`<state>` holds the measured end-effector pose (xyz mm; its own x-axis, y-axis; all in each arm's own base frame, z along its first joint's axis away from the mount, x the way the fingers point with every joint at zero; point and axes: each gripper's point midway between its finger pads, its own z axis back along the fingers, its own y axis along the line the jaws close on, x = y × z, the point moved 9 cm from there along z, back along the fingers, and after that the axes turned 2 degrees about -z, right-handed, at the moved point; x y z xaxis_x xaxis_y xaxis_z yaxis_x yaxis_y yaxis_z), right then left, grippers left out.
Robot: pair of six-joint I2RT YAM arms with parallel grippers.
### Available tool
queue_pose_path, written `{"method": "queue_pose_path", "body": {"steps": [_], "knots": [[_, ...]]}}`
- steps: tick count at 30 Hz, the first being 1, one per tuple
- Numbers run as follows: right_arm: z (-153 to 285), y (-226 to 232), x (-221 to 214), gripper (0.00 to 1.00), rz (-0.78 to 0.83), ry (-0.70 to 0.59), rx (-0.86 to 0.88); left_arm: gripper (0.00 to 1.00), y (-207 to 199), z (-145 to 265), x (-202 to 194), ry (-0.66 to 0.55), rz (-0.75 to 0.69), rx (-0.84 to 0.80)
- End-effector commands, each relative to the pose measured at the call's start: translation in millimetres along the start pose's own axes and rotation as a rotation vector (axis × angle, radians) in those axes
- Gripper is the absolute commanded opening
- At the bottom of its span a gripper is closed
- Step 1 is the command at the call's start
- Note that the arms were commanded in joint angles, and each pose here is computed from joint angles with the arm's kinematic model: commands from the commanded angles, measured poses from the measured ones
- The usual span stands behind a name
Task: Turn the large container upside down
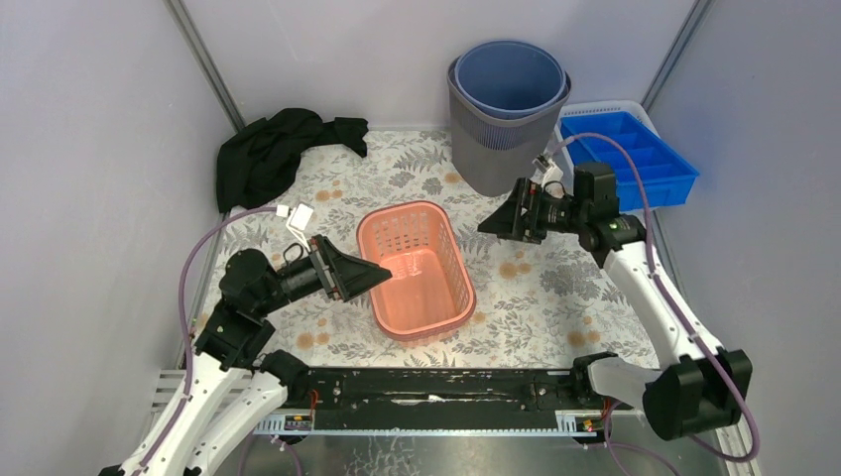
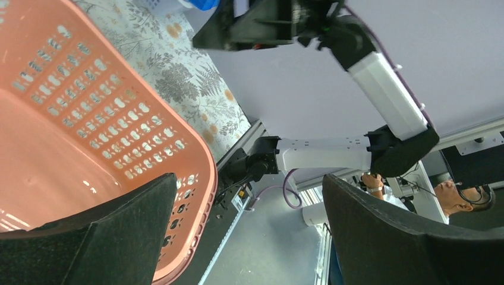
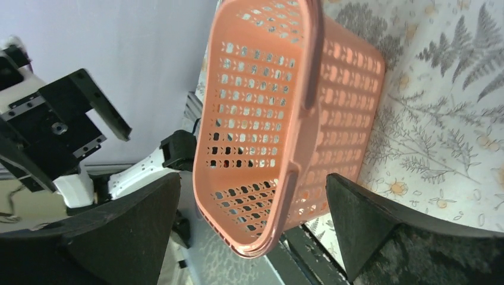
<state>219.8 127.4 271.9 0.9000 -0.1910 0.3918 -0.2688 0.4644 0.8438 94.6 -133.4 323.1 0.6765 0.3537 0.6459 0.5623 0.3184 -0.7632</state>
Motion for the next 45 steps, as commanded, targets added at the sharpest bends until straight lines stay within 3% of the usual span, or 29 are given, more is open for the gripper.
{"method": "queue_pose_path", "body": {"steps": [1,5,20,26,32,35,45], "knots": [[13,46,2,1.00,0.197,-0.041,-0.109,1.00,2,0,-5,-0.026,0.041,-0.029],[-5,82,-11,0.99,0.359,0.029,-0.235,1.00,4,-2,-3,-0.046,0.040,-0.014],[-65,135,-37,1.00,0.582,0.049,-0.368,1.00,8,19,6,-0.120,0.009,0.289],[-80,143,-42,0.99,0.579,0.005,-0.234,1.00,4,32,4,-0.142,0.008,0.340],[-93,139,-47,0.99,0.531,0.107,-0.268,1.00,-2,30,0,-0.064,0.024,0.291],[-94,134,-48,0.99,0.498,0.090,-0.293,1.00,-2,32,0,-0.054,0.014,0.305],[-89,129,-40,0.99,0.477,0.000,-0.396,1.00,8,40,5,-0.076,0.076,0.550]]}}
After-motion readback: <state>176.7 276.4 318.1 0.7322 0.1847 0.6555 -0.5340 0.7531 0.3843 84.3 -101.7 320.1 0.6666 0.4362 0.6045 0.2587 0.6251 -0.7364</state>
